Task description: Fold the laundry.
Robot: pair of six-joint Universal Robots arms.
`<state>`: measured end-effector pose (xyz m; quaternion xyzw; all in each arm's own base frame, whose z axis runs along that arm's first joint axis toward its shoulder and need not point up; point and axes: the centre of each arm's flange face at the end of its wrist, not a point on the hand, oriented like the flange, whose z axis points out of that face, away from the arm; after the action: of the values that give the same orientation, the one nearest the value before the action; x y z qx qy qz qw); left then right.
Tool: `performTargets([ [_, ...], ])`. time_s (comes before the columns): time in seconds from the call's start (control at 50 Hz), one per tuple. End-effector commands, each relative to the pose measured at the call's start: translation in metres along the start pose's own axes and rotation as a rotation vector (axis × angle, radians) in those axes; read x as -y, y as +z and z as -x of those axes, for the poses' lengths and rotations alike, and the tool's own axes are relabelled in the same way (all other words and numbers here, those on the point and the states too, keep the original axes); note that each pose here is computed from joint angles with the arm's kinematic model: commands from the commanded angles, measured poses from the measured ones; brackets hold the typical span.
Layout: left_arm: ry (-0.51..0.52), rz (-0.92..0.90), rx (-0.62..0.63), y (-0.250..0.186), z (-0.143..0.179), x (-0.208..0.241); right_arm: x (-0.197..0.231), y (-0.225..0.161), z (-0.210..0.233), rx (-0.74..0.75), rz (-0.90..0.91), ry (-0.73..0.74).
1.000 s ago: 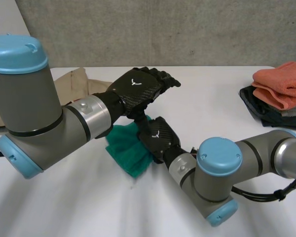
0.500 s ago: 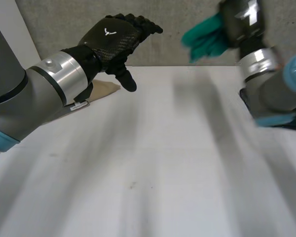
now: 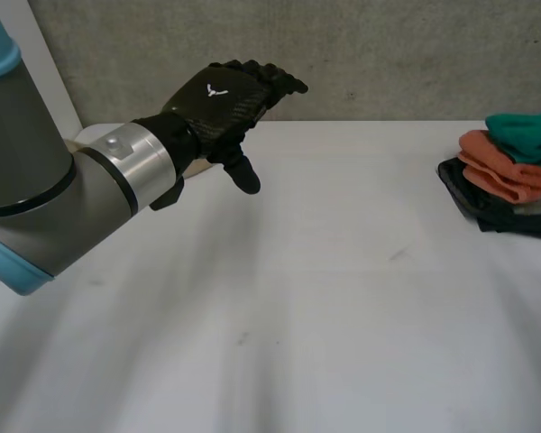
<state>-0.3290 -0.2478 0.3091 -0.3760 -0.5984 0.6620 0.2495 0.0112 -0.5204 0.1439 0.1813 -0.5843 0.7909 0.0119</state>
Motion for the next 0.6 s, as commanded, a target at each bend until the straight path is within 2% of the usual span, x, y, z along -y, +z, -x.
performTargets([
  [0.02, -0.004, 0.008, -0.013, 0.002, -0.005, -0.004, 0.012, -0.008, -0.018, 0.003, -0.001, -0.012],
  [0.2, -0.001, -0.004, -0.017, 0.0, -0.007, 0.001, 0.066, -0.009, -0.041, -0.039, -0.032, -0.027],
  [0.42, 0.0, -0.026, -0.084, -0.004, -0.036, 0.011, 0.113, -0.042, -0.054, -0.082, 0.172, 0.075],
  [0.5, 0.008, -0.049, -0.091, -0.01, -0.04, 0.021, 0.129, -0.061, -0.08, -0.203, 0.288, -0.016],
  [0.54, 0.014, -0.071, -0.091, -0.012, -0.041, 0.029, 0.142, -0.068, -0.09, -0.271, 0.342, -0.143],
  [0.6, 0.026, -0.107, -0.081, -0.014, -0.039, 0.04, 0.169, -0.066, -0.102, -0.375, 0.329, -0.339],
])
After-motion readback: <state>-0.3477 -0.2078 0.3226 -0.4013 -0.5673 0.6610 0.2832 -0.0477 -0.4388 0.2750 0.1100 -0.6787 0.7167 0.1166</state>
